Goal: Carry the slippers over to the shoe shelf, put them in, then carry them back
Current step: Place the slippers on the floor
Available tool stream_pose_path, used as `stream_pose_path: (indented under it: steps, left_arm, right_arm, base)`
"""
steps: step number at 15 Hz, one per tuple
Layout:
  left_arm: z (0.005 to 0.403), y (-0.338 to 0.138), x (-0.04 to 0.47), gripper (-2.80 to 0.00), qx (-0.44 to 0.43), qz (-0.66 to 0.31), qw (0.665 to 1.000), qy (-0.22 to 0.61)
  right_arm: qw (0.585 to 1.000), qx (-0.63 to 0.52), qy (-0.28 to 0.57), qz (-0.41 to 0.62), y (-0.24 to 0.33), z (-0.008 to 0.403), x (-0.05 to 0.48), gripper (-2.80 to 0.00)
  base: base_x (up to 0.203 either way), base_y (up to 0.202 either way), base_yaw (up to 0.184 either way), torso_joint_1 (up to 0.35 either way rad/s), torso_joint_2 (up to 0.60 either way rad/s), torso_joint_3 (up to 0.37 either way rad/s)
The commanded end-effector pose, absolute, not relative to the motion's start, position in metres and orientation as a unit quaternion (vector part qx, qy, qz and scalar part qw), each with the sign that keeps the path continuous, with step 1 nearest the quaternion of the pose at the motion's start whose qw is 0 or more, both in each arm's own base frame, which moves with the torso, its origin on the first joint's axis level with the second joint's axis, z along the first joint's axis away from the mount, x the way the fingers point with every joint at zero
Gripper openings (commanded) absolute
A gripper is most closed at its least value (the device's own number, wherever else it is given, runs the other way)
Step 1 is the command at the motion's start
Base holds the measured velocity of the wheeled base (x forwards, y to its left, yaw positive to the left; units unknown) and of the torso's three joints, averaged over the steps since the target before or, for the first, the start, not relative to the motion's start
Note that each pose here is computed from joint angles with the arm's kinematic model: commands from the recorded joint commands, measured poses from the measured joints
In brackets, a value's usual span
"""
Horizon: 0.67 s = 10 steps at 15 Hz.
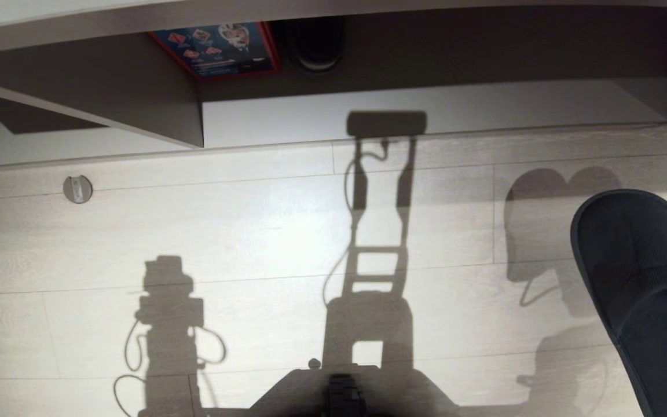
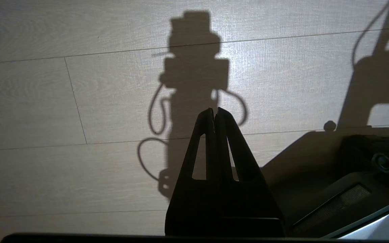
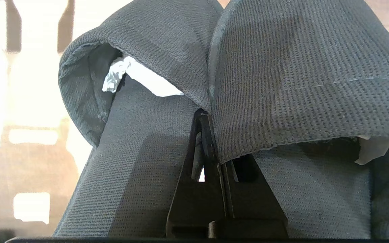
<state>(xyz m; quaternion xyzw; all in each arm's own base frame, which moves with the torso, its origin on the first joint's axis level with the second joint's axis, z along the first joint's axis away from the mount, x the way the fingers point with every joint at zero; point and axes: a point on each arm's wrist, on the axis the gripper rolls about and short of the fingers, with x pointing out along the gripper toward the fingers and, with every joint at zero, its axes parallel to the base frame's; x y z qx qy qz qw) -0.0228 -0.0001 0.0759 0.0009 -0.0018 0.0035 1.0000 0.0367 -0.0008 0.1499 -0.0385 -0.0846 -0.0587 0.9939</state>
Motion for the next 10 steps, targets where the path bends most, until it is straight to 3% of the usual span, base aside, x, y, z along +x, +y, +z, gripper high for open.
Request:
stream_pose_path:
  steps: [1, 10]
  left_arm:
    - [0.076, 0.000, -0.023, -2.80, 0.001, 0.004, 1.000, -0.002]
    - [0.076, 0.000, -0.023, -2.80, 0.001, 0.004, 1.000, -0.002]
  right_arm:
    - [0.992, -0.037, -0.103, -0.069, -0.003, 0.148, 0.026, -2.80]
    - [0.996, -0.038, -0.052, -0.066, -0.003, 0.124, 0.009, -2.80]
  base:
    - [0.000, 0.000, 0.000, 0.000, 0.00, 0.000]
    - [0.000, 0.000, 0.000, 0.000, 0.00, 0.000]
